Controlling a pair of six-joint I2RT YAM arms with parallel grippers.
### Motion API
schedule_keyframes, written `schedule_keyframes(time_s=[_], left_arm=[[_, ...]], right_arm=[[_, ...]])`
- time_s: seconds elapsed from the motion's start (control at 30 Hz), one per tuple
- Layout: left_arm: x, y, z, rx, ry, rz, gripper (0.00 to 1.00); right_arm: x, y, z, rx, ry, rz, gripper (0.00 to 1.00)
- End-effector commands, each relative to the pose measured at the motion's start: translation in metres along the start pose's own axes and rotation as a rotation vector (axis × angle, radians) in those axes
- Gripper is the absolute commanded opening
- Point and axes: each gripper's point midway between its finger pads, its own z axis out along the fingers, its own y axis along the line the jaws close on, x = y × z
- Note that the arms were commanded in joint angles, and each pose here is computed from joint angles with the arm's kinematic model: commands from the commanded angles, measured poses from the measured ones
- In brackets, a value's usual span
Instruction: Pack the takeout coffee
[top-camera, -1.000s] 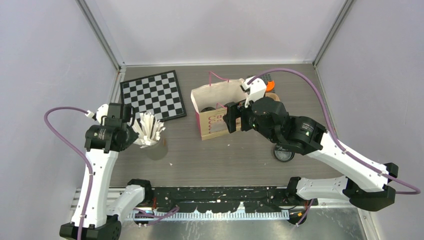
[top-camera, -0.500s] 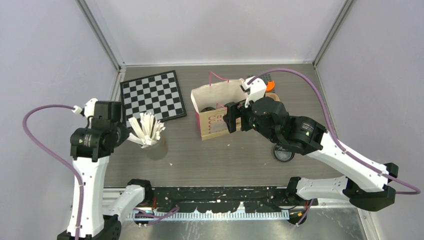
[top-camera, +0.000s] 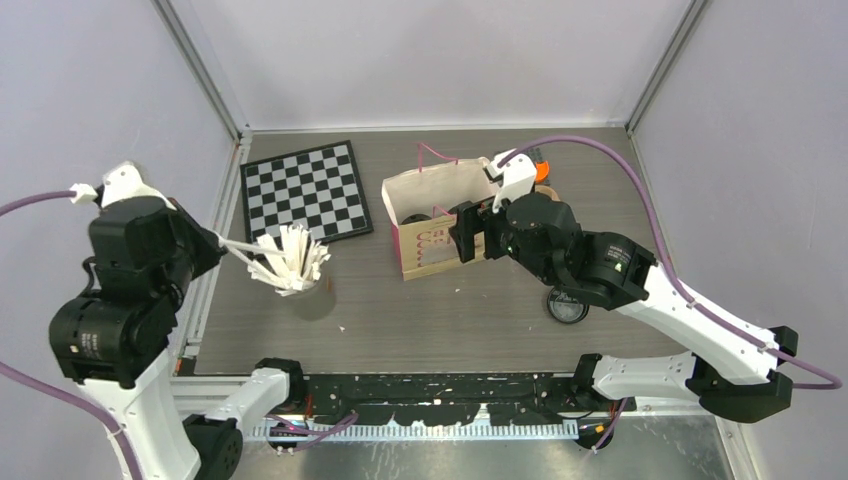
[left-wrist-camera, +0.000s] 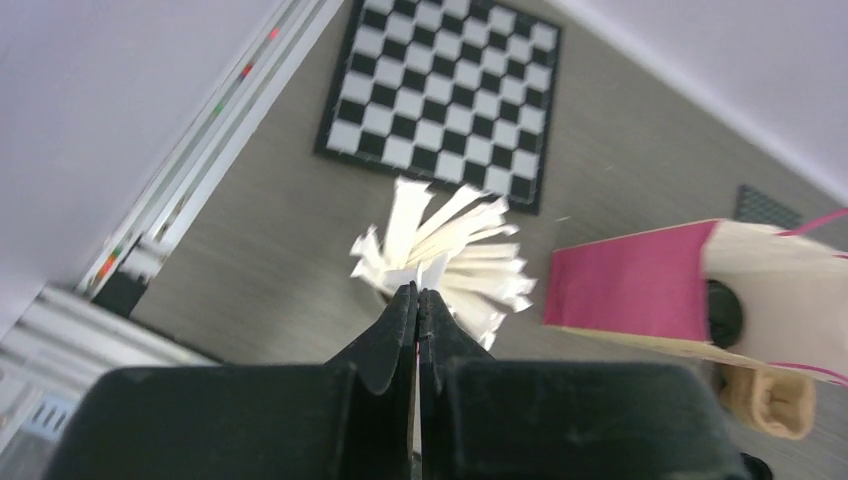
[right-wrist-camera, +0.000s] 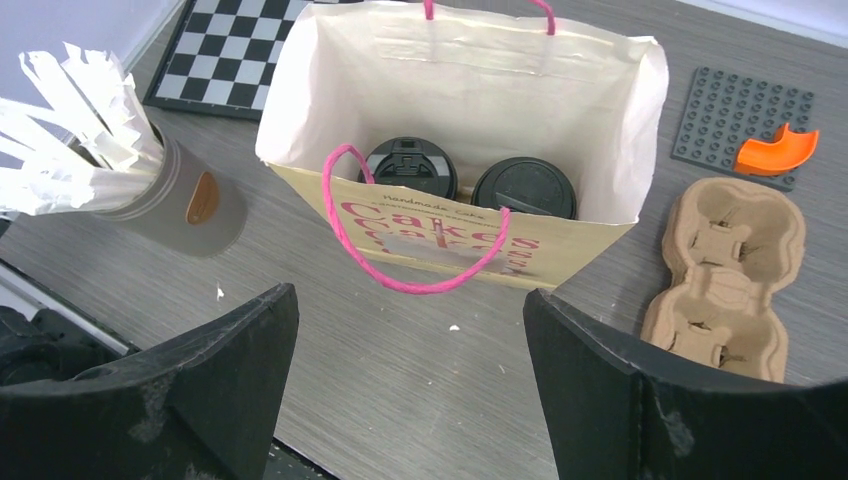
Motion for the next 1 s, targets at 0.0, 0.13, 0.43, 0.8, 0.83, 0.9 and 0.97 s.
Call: schedule_keyframes(time_s=[0.0, 0.13, 0.43, 0.8, 0.83, 0.9, 0.97], left_arm=[[-0.034, -0.034, -0.011, 0.152, -0.054, 0.052, 0.0], [-0.057, -0.064, -0.02, 0.289, -0.112, 0.037, 0.0], [-0.051, -0.073, -0.019, 0.331, -0.083, 0.015, 0.0], [-0.021, -0.091, -0.04, 0.551, -0.05, 0.1, 0.0], [-0.018, -0.092, -0.04, 0.564, -0.037, 0.105, 0.0], [-0.009, -0.086, -0.036, 0.536, -0.004, 0.119, 0.0], [0.003, -0.065, -0.025, 0.417, 0.052, 0.15, 0.0]], right_arm=[[-0.044, -0.008, -0.022, 0.004, -0.146, 0.036, 0.87], [-0.057, -0.02, -0.031, 0.045, -0.2, 0.048, 0.87], [-0.062, -0.034, -0.04, 0.095, -0.227, 0.078, 0.87], [-0.075, 0.088, -0.006, -0.436, -0.26, -0.078, 0.85], [-0.08, 0.096, 0.0, -0.458, -0.281, -0.105, 0.84], [-0.085, 0.112, 0.013, -0.489, -0.305, -0.163, 0.84], [-0.094, 0.121, 0.025, -0.491, -0.324, -0.197, 0.84]])
